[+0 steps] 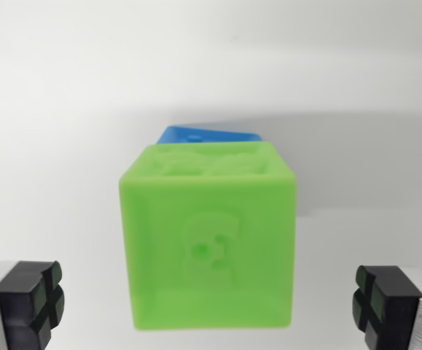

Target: Stack cube

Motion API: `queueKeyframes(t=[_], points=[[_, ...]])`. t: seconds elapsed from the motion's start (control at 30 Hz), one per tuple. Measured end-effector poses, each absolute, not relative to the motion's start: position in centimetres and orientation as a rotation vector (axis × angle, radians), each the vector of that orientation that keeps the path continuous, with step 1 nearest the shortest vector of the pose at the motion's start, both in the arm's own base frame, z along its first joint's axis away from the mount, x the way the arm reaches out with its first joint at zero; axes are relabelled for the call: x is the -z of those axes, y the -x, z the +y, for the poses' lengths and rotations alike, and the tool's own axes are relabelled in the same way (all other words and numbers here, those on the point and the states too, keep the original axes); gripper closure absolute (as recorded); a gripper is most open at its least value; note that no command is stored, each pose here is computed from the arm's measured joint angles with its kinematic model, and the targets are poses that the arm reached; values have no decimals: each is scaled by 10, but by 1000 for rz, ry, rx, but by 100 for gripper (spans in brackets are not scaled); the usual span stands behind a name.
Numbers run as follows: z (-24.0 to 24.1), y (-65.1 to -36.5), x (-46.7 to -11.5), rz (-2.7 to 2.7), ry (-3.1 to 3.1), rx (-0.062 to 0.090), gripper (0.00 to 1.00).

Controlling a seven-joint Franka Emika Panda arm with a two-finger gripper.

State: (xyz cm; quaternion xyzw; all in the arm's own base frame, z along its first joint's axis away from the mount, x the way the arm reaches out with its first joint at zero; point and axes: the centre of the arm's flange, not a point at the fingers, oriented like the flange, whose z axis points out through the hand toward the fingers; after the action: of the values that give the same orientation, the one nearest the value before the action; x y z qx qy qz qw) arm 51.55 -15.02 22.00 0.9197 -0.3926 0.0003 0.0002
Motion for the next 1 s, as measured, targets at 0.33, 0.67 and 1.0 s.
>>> queueKeyframes(t=[0.33,0.67,1.0], points=[[-150,-515,-258,-1233,-2890,-2,0],[-150,-515,-303,-1232,-2892,-3,0],[-149,-515,-346,-1233,-2893,-2,0]])
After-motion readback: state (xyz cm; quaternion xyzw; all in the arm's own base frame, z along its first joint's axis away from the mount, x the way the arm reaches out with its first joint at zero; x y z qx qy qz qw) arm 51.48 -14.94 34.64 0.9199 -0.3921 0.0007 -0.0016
